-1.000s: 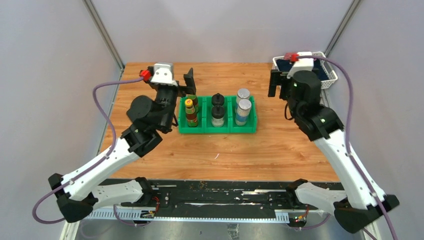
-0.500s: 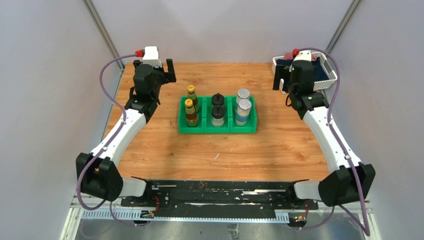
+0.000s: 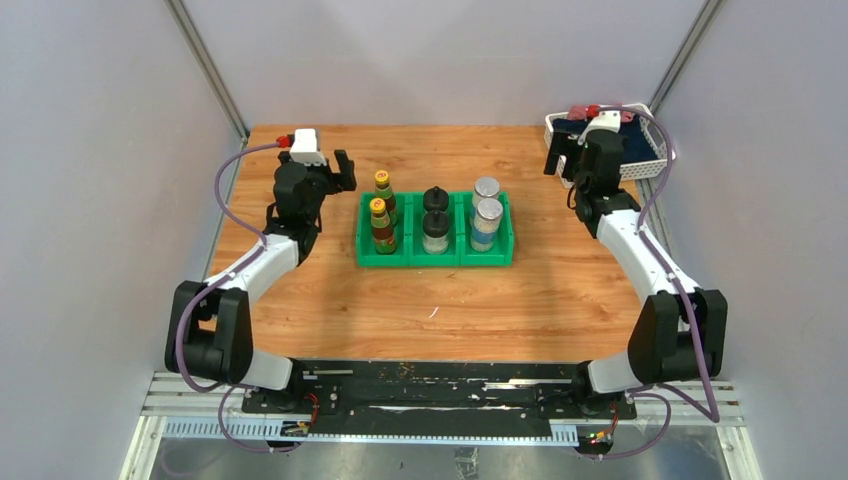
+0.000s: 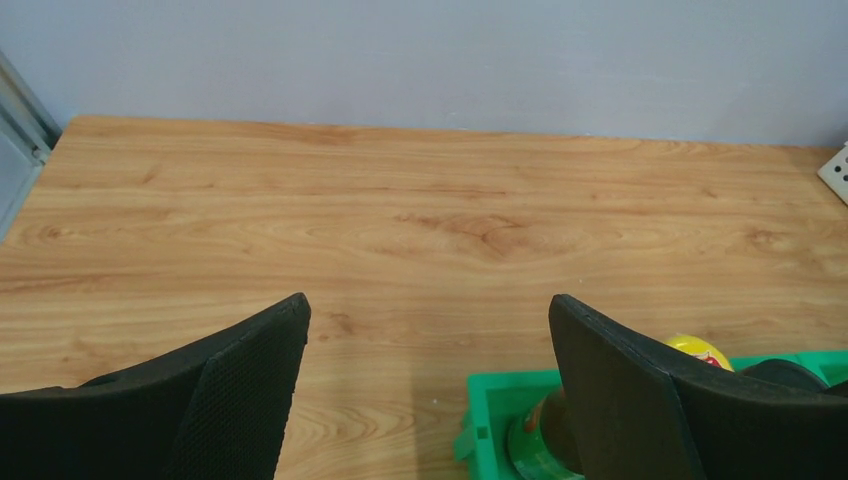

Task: Organize the condiment bottles
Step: Reset both arms

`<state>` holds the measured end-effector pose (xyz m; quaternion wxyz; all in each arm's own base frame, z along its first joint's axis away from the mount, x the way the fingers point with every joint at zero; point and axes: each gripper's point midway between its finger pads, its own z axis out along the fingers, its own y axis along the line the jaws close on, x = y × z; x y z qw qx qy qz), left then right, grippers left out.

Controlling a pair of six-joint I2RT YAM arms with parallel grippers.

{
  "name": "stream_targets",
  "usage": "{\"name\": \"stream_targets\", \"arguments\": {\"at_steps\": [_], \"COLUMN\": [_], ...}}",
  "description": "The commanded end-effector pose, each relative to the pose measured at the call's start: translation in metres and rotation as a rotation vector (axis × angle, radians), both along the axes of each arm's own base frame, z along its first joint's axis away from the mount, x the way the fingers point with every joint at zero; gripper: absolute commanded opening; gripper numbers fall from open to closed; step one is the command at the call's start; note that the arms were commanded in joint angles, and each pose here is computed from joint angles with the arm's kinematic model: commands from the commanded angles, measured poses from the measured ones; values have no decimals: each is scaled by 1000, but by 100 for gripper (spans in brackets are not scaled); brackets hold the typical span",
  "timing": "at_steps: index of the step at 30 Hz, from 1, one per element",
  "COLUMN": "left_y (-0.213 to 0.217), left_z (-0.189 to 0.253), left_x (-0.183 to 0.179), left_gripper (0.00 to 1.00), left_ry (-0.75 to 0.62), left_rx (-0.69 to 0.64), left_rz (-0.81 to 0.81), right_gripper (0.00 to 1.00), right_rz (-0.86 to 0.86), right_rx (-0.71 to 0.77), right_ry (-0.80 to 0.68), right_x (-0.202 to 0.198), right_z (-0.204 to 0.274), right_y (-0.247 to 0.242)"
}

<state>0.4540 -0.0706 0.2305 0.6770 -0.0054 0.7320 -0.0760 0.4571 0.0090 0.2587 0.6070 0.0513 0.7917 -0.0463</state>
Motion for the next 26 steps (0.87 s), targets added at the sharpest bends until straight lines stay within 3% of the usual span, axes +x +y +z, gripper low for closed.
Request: {"name": "stream_targets", "arguments": {"at_steps": [1,26], "left_y": [1,52], "left_z": [17,42], "left_x": [9,35], "left_gripper": [94,90], "left_ry": [-97,-158], "left_rx": [-11,4], "left_rz": [6,78], "right_gripper": [100,100], "right_rz": [-8,-2], "right_rx": [-15,-40], "right_ry": [-57,6], "right_x": [9,15], "right_z": [-1,-13], "right_y": [-4,-4]}}
